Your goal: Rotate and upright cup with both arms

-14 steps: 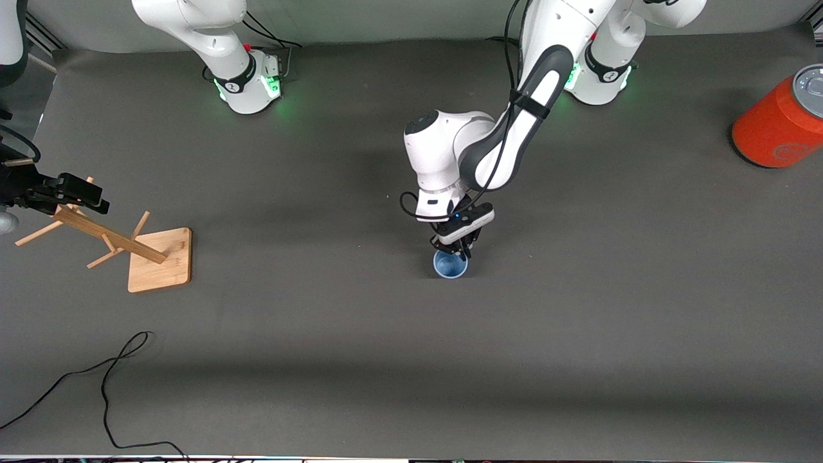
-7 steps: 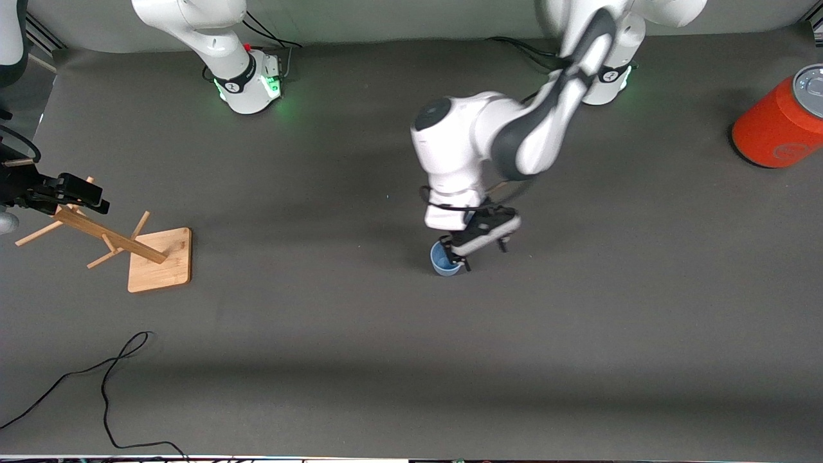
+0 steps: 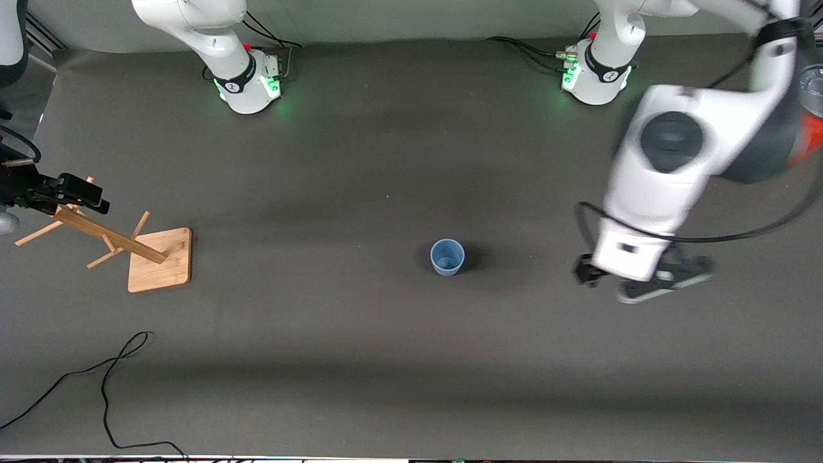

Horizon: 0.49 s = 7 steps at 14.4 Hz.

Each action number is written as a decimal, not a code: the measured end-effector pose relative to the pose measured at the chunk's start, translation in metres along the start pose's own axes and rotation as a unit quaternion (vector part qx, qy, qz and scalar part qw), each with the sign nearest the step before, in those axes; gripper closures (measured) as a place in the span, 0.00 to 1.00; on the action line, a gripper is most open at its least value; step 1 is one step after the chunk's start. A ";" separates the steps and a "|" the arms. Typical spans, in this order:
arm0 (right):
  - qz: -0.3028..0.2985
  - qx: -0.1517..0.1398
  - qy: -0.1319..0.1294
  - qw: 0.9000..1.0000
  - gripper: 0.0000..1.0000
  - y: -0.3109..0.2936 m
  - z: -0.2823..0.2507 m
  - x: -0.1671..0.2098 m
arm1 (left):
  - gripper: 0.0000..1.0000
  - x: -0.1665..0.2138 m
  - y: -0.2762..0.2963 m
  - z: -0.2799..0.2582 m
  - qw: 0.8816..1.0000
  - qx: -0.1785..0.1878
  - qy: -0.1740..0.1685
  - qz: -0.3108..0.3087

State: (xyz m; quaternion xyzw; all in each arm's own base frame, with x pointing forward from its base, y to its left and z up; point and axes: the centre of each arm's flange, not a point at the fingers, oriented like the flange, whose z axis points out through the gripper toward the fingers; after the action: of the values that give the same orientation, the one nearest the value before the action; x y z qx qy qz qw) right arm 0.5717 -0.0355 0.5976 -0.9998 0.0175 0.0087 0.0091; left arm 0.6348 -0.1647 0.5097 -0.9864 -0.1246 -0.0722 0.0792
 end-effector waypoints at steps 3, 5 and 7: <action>0.000 0.000 0.000 1.000 0.00 0.000 0.000 0.000 | 0.00 0.014 -0.073 -0.029 0.998 -0.033 -0.038 0.029; 0.000 0.000 0.000 1.000 0.00 0.000 0.000 0.000 | 0.00 0.017 -0.121 -0.043 0.996 -0.044 -0.045 0.064; 0.000 0.000 0.000 1.000 0.00 0.000 0.000 0.000 | 0.00 0.012 -0.156 -0.049 0.994 -0.043 -0.054 0.088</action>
State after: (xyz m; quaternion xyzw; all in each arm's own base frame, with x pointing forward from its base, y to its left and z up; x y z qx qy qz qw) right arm 0.5717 -0.0355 0.5978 -0.9998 0.0174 0.0085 0.0091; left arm 0.5999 -0.0217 0.5807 -0.9985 -0.0386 -0.0165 0.0362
